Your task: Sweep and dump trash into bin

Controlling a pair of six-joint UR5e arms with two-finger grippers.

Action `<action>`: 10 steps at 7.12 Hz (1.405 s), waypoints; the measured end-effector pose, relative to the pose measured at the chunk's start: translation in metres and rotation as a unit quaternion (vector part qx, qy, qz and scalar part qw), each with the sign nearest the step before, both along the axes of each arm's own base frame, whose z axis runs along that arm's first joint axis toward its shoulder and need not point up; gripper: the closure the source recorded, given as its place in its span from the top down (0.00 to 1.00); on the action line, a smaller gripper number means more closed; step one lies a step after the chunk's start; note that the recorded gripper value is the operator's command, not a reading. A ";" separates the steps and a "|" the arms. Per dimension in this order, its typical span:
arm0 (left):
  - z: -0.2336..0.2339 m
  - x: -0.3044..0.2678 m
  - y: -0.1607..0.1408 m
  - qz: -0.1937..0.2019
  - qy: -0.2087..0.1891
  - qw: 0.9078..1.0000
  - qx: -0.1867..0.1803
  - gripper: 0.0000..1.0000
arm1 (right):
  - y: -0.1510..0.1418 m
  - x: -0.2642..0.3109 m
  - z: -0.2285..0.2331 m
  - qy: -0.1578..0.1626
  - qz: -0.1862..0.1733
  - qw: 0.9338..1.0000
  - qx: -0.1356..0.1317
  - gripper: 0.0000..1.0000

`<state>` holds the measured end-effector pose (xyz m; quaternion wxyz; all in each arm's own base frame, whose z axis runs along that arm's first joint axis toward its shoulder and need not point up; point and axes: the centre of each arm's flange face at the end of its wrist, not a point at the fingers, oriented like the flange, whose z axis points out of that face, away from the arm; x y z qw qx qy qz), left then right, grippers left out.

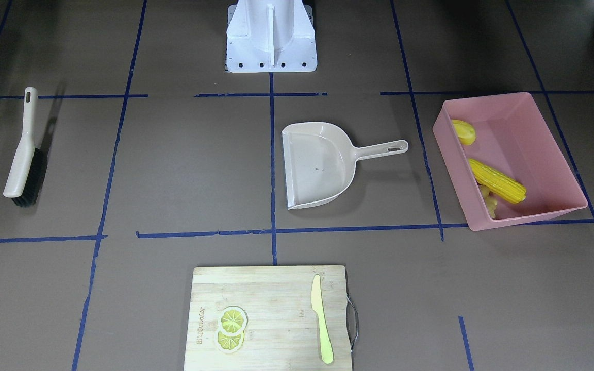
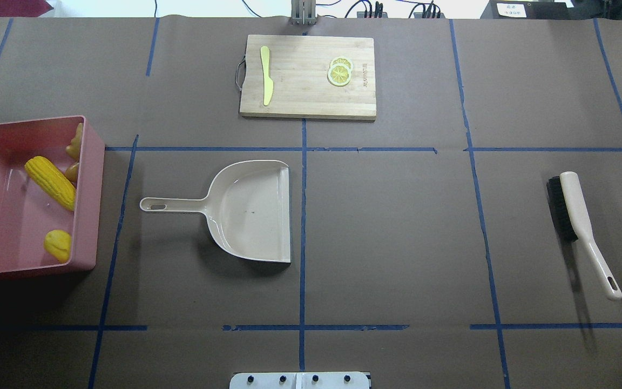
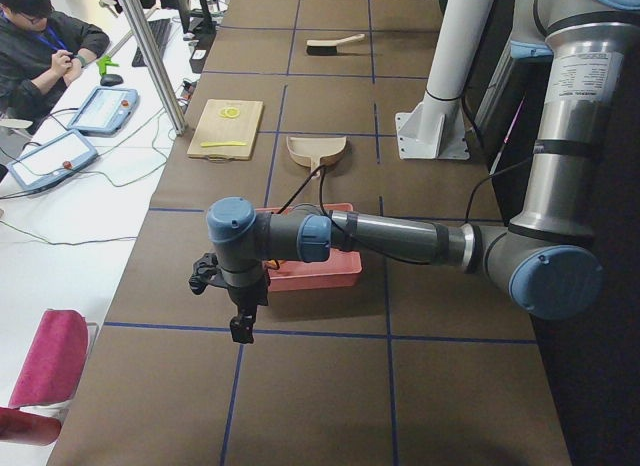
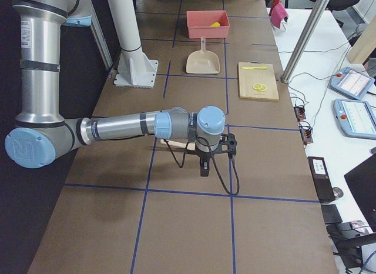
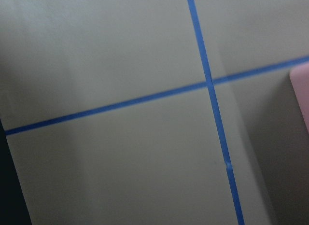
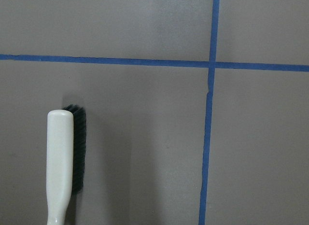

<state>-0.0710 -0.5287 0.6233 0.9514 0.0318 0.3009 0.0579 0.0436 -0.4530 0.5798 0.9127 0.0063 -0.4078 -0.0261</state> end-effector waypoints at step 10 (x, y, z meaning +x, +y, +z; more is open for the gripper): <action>0.034 0.014 0.035 -0.028 0.059 0.997 -0.037 1.00 | -0.001 0.001 0.000 0.005 0.000 1.000 0.002 1.00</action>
